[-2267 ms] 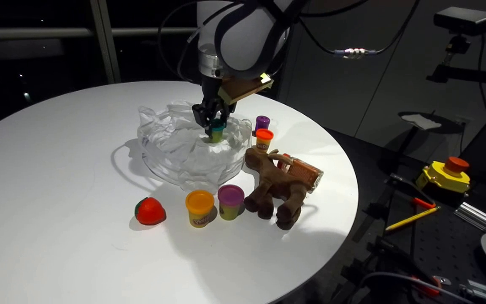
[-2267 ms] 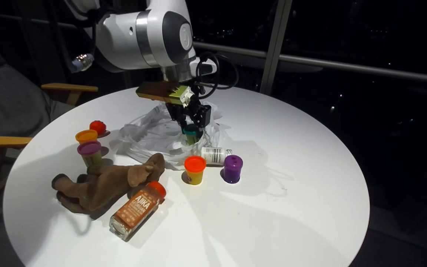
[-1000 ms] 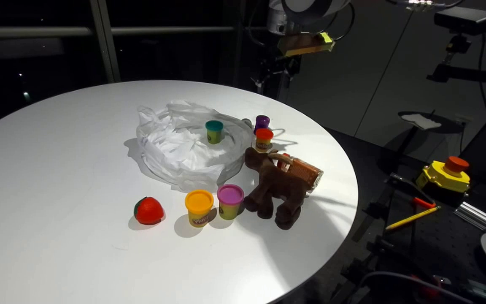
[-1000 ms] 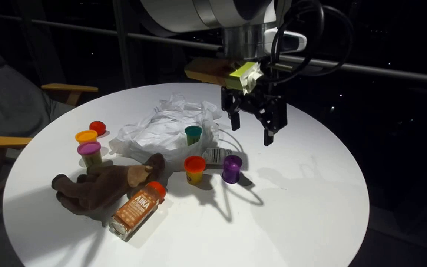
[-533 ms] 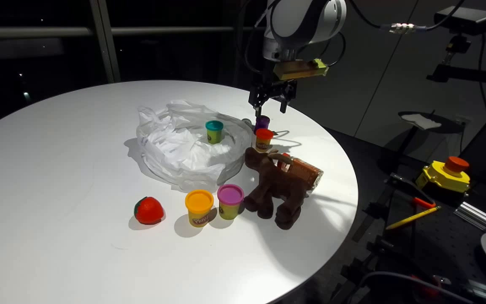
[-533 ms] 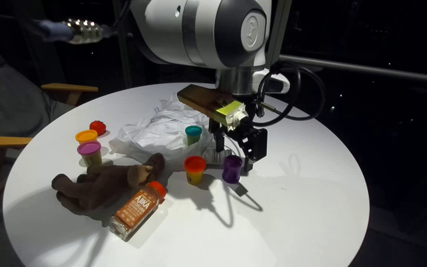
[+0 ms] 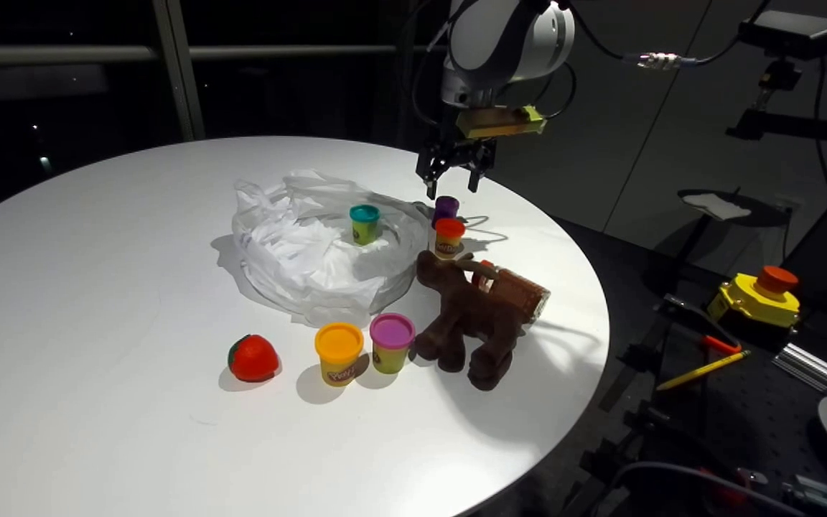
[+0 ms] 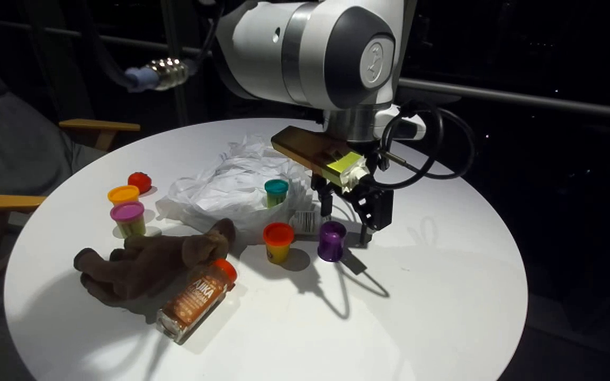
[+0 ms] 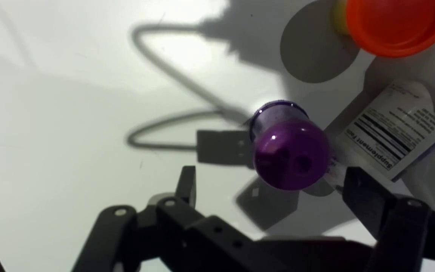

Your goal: Place the containers, strawberry toy and deer toy inside the white plastic bag

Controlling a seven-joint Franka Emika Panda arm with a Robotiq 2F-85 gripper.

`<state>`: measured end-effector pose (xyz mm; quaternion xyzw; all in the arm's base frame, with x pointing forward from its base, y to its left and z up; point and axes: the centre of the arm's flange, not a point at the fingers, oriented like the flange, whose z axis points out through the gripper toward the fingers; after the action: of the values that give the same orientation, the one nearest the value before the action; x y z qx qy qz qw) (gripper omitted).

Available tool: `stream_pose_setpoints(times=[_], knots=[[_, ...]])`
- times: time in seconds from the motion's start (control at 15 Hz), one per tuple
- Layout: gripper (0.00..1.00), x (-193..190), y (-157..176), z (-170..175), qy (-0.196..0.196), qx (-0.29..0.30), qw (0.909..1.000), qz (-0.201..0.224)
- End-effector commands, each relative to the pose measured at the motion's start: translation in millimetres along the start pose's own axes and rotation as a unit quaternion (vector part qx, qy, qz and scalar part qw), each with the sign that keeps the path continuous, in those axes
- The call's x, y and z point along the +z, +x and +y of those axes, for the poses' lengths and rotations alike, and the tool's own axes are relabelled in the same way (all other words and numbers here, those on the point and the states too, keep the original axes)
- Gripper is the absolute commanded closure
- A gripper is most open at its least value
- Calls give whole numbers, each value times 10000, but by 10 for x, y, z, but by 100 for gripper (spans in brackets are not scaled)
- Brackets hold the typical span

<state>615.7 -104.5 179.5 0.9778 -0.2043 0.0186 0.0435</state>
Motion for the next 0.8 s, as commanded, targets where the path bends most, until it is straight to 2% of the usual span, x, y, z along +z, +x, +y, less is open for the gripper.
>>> stream_pose_setpoints(times=[0.0,0.27,0.4,0.73], knots=[[0,54,138,-17,216,-4,9997,-64],[0,102,138,8,274,37,9995,-134],[26,97,140,32,272,83,9994,-178],[65,-40,92,132,375,154,9988,-284]])
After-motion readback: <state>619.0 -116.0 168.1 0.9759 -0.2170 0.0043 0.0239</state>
